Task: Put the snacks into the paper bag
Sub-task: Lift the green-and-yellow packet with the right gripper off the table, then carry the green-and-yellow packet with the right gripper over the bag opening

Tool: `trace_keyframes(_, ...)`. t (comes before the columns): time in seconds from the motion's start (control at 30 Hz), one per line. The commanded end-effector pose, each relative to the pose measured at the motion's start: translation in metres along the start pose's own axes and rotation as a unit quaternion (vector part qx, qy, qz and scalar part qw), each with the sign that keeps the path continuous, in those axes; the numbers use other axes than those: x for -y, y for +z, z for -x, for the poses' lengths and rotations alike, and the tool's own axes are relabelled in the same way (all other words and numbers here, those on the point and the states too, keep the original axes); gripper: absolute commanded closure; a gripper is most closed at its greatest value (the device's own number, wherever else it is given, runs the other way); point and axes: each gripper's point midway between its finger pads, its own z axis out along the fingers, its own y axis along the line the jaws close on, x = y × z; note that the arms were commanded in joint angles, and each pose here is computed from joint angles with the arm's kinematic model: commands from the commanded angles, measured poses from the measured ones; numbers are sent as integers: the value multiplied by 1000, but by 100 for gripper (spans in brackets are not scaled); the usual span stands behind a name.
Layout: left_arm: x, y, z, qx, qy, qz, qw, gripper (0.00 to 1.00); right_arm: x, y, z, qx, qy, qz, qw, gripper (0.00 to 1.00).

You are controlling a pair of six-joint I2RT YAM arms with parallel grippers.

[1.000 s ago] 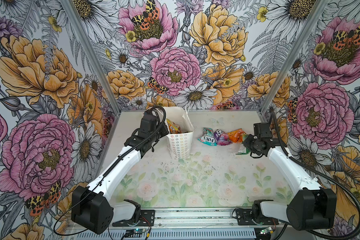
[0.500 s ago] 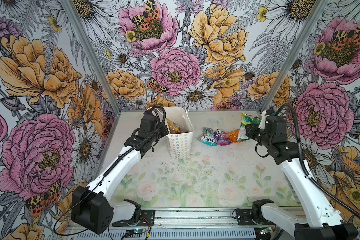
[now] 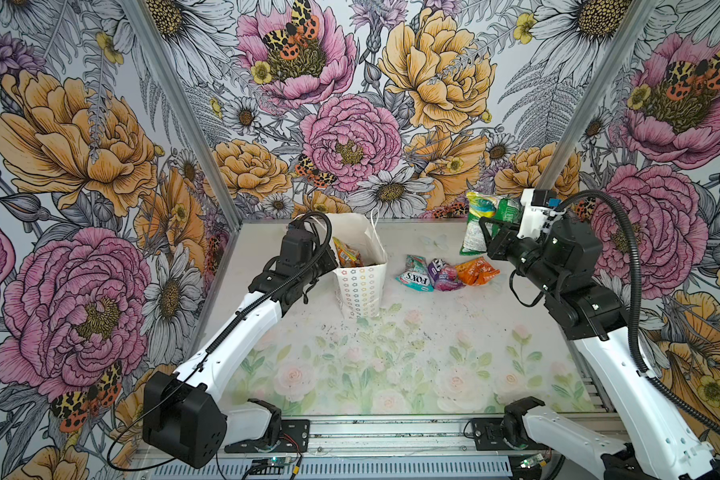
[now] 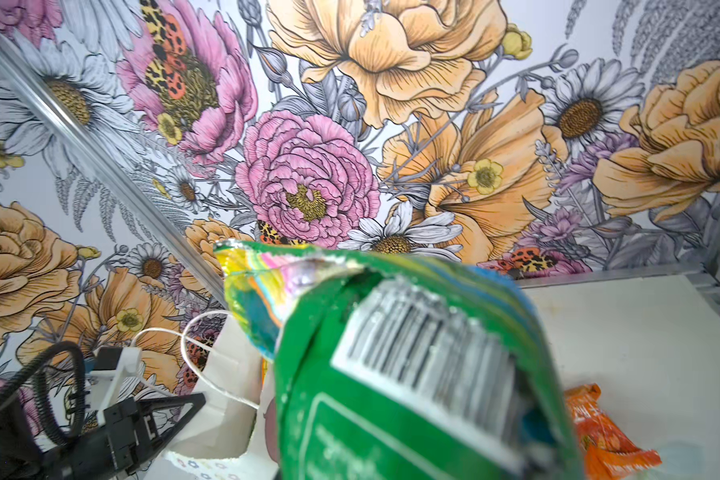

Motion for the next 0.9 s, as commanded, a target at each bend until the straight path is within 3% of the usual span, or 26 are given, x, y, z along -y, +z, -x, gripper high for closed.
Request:
trace_keyframes(0.0,1,-7,-1,-4,1,-9,1000,100,-37,-7,39,54,-29,51,997,100)
trace_keyframes(0.33,-2,-7,-3,-5,0,-6,1000,100,-123,15,46,52,-99,134,985,100)
trace_keyframes(0.6,-1,-9,-1,-2,1,-7,1000,100,-185,54,10,13,-140,179,974,100)
trace_keyframes(0.87,-3,-8,-2,-3,0,-6,1000,100,-217,85,-21,-15,-147,195,970,100)
